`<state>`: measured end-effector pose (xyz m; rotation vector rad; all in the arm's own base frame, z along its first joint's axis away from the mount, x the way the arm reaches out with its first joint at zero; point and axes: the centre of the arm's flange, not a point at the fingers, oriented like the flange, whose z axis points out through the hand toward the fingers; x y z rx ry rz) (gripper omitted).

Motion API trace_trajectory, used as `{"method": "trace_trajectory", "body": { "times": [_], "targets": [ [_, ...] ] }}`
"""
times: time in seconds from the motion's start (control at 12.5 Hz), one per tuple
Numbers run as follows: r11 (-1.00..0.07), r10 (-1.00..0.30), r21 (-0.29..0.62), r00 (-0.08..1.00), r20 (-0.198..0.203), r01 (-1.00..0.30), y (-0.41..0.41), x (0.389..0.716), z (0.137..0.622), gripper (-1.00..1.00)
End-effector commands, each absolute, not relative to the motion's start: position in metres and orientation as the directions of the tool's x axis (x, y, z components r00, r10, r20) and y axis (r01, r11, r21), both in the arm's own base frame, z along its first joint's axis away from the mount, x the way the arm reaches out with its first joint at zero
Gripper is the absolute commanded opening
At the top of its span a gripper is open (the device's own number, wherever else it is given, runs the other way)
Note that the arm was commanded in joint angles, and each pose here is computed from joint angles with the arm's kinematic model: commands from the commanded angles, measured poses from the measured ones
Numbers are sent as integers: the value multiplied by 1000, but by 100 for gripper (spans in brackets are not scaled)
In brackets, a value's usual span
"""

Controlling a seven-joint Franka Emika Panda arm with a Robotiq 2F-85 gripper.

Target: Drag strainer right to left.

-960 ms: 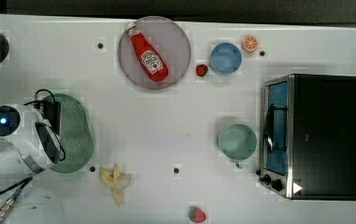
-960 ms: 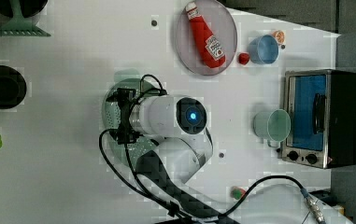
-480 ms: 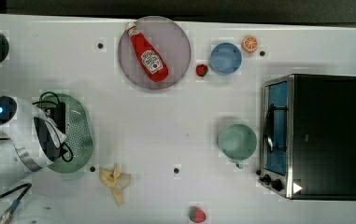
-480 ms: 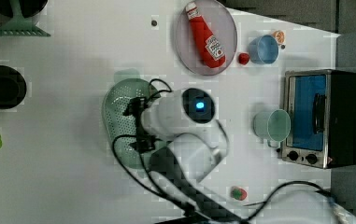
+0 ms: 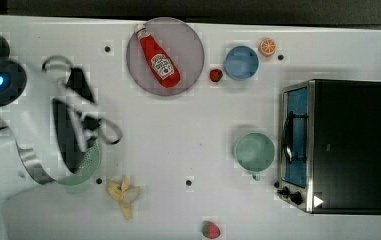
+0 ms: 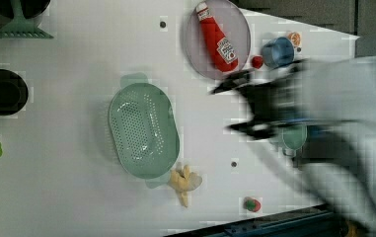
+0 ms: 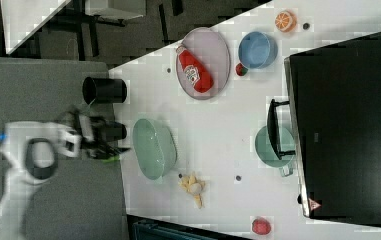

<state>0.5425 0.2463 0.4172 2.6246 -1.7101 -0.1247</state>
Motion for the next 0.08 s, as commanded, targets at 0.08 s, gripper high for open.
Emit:
{"method": "trace_trajectory", "body": {
  "times": [0.08],
  "targets": [
    [-521,-852,-61,523,-27,-851,83,562,529,100]
  ]
}}
